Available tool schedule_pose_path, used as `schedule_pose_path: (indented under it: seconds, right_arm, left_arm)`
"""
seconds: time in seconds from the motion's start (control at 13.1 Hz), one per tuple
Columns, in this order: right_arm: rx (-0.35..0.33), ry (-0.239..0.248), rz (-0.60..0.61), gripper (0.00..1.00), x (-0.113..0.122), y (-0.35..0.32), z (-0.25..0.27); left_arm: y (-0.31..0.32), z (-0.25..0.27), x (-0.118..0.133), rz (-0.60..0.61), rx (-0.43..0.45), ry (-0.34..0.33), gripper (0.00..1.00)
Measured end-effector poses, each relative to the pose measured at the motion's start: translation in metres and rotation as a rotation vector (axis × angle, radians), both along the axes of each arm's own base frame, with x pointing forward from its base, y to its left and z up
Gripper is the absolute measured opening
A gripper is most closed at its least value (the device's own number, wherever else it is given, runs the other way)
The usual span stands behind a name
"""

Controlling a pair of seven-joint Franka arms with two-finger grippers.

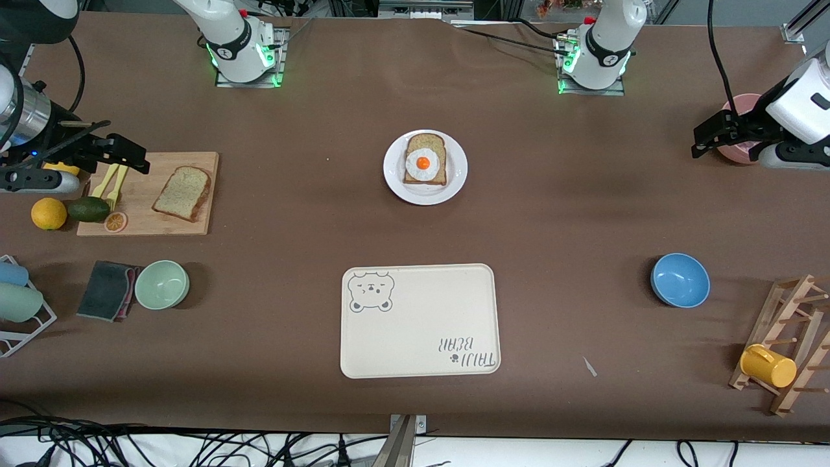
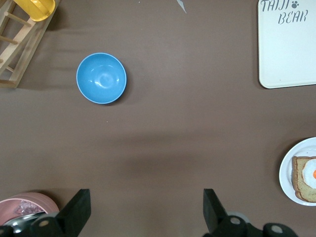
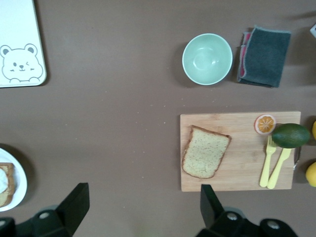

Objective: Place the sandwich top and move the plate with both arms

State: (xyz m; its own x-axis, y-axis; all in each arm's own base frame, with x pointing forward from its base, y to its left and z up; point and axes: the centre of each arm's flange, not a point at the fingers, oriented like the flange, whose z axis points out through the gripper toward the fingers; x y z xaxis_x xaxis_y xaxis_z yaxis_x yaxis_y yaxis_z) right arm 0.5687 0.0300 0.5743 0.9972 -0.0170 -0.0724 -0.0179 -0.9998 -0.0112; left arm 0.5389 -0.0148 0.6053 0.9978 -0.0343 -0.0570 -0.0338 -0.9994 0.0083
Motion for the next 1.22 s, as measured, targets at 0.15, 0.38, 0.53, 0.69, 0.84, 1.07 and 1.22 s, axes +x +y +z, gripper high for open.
schedule_pose_path:
  seconds: [0.15,0.38,0.53,0.69,0.84,1.07,1.22]
  right_arm:
    - [-0.012,-0.001,0.002,1.0,0.0,-0.001,0.0]
    - [-0.035,-0.002,0.006,1.0,0.0,-0.002,0.0]
    - [-0.038,-0.013,0.007,1.0,0.001,-0.003,0.001]
    - [-0.051,-0.019,0.009,1.0,0.002,-0.003,0.001]
    - [-0.055,-0.018,0.008,1.0,0.003,-0.003,-0.002]
    - [-0.057,-0.017,0.009,1.0,0.003,-0.001,-0.004]
    - [-0.079,-0.023,0.031,1.0,0.003,0.007,-0.004]
  left_arm:
    - [0.0,0.0,0.0,0.0,0.0,0.0,1.0]
    - [0.0,0.0,0.0,0.0,0.0,0.001,1.0]
    - [0.0,0.0,0.0,0.001,0.0,0.001,1.0]
    - [0.0,0.0,0.0,0.001,0.0,0.001,1.0]
    - [0.0,0.0,0.0,0.0,0.0,0.001,1.0]
    - [0.0,0.0,0.0,0.0,0.0,0.001,1.0]
    - [0.0,0.0,0.0,0.0,0.0,0.001,1.0]
